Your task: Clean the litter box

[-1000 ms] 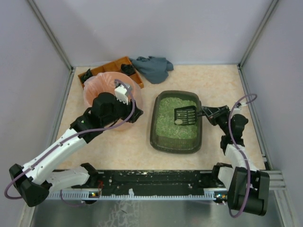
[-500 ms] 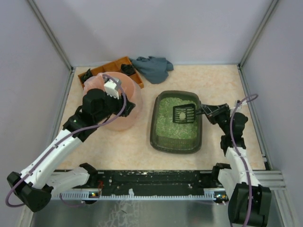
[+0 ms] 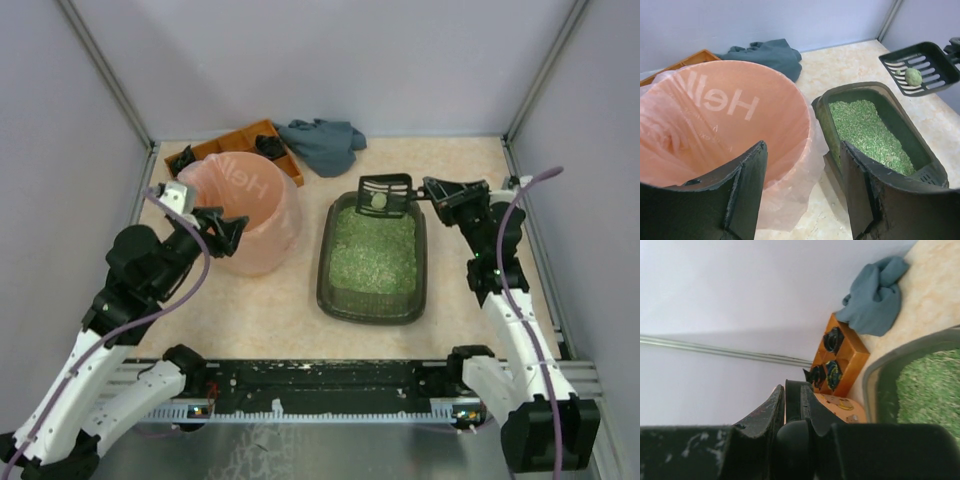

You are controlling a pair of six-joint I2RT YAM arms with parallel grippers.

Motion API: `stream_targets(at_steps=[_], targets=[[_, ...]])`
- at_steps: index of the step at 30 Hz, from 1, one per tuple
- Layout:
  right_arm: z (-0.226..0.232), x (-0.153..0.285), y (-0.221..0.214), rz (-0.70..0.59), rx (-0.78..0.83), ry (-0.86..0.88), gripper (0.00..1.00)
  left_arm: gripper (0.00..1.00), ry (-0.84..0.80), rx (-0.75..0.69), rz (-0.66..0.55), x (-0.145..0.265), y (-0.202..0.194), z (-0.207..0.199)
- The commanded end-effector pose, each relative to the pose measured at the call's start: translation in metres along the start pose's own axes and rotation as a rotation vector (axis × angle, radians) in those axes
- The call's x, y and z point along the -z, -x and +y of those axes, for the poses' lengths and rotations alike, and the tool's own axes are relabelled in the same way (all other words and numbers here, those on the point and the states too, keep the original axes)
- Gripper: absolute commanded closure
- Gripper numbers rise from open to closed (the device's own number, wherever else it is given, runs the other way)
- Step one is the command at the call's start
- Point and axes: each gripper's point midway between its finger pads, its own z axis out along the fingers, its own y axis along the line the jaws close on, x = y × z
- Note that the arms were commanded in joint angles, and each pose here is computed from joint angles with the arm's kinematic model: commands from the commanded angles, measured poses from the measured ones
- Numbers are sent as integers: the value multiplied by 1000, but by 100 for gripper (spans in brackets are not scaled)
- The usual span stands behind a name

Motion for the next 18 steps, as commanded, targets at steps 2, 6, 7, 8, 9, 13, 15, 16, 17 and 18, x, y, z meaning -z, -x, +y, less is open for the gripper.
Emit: stream_targets(at_steps=[2, 6, 7, 8, 9, 13, 15, 16, 17, 18], targets=[[73, -24, -6, -20, 9, 134, 100, 30, 83, 16, -22, 22, -12, 18], [105, -48, -44, 36, 40, 182, 100, 22, 119, 51, -38, 36, -16, 25], [115, -53, -54, 51, 47, 201, 100, 21, 125, 56, -40, 38, -16, 26], [123, -59, -62, 63, 57, 217, 100, 20, 129, 59, -42, 40, -15, 27], [131, -65, -72, 78, 68, 232, 100, 20, 133, 59, -41, 41, -15, 28], [159, -87, -108, 121, 144, 280, 100, 18, 153, 58, -43, 46, -12, 31], [173, -97, -124, 127, 216, 308, 100, 18, 160, 59, -46, 48, -12, 32], [177, -103, -132, 132, 263, 316, 100, 18, 164, 60, -46, 49, -12, 33], [184, -106, -141, 147, 293, 341, 100, 17, 166, 62, -46, 49, -12, 33], [195, -109, -149, 160, 325, 379, 100, 17, 169, 62, -45, 50, -12, 34]])
